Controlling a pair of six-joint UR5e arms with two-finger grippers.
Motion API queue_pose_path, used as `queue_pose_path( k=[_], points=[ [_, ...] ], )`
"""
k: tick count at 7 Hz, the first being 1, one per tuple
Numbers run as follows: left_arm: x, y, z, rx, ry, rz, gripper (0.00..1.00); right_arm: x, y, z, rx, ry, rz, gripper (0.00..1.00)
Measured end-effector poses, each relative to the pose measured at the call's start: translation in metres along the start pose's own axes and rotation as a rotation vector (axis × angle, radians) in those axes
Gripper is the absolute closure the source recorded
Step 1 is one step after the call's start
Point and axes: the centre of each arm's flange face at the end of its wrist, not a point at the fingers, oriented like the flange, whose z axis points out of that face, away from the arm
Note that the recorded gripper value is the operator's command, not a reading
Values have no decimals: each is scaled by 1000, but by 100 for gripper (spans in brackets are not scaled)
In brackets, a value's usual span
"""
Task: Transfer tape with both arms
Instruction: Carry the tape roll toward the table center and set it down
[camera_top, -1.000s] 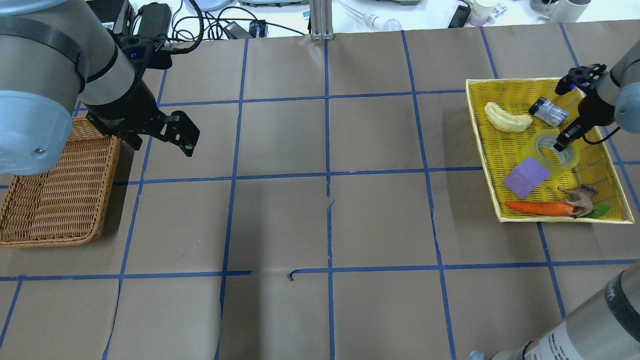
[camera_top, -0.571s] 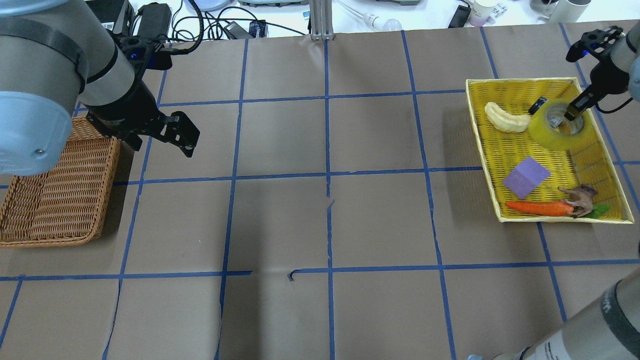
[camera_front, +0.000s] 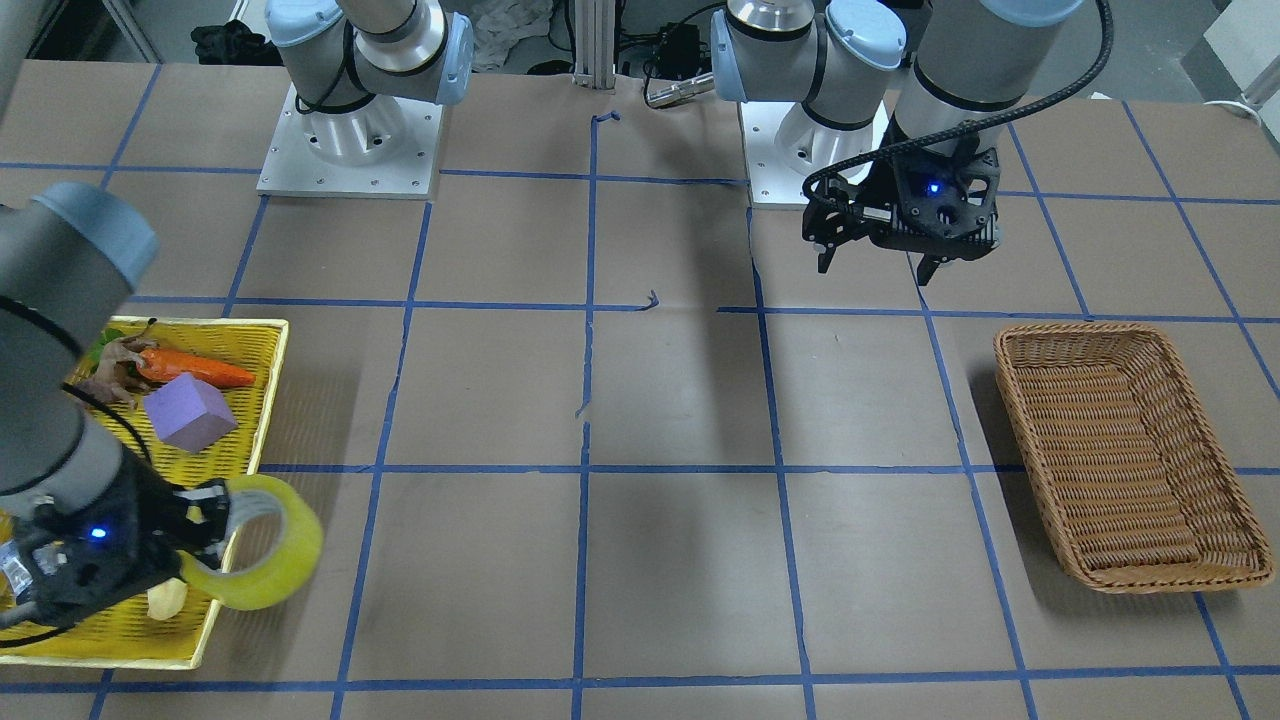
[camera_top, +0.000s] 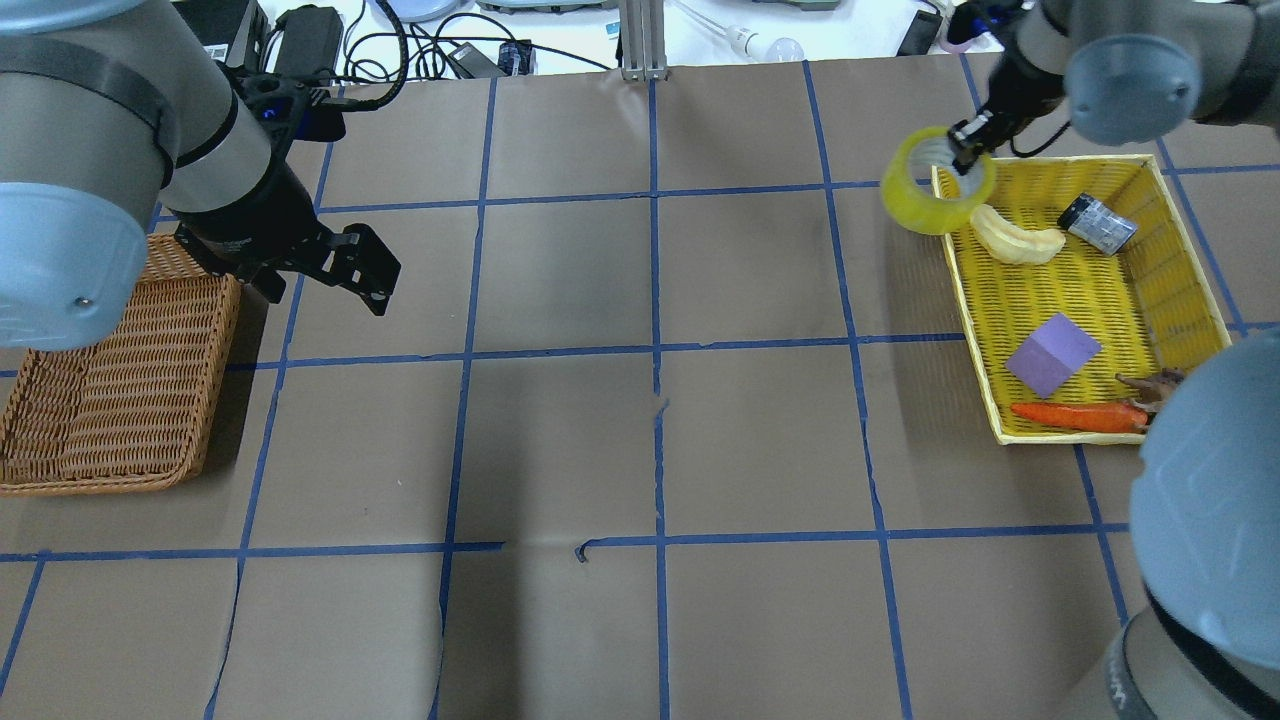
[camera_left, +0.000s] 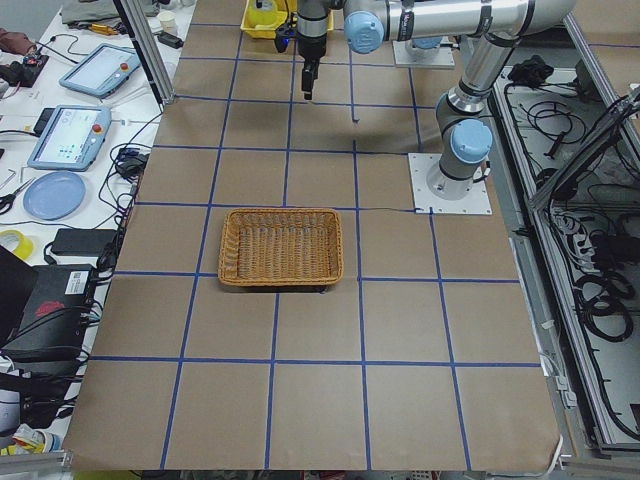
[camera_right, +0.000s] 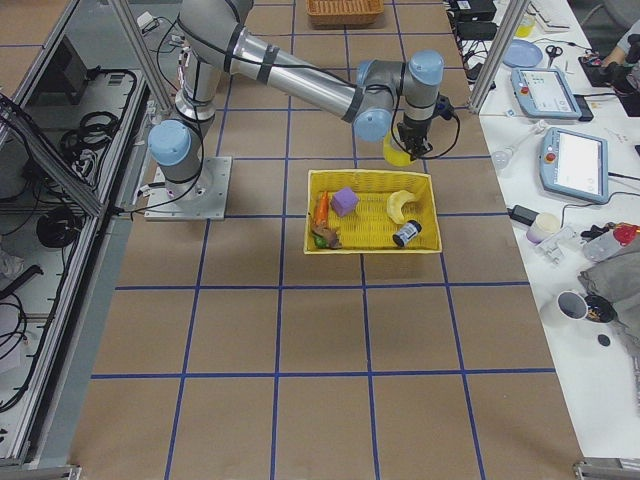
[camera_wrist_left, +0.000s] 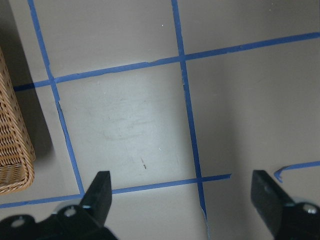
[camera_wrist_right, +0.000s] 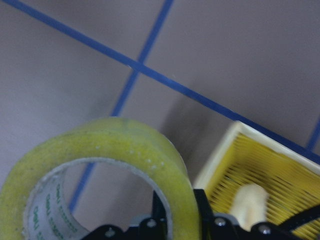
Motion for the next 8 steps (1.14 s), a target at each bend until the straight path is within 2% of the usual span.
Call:
queue_pose_path(
  k=[2, 3, 6, 7, 8],
  points=[
    [0, 0, -1, 3, 0, 0, 0, -114, -63, 43, -21, -35, 101, 100],
    [0, -1, -2, 5, 0, 0, 0, -161, -79, 63, -39, -48, 133, 100],
    [-3, -6, -2, 19, -3, -5, 0, -232, -87, 107, -98, -69, 135, 100],
    [-4, -7, -2, 26, -6, -7, 0, -248, -87, 120, -117, -72, 128, 97],
    [-6, -10, -2, 33, -7, -11, 0, -256, -87, 127, -126, -71, 128, 1]
  ],
)
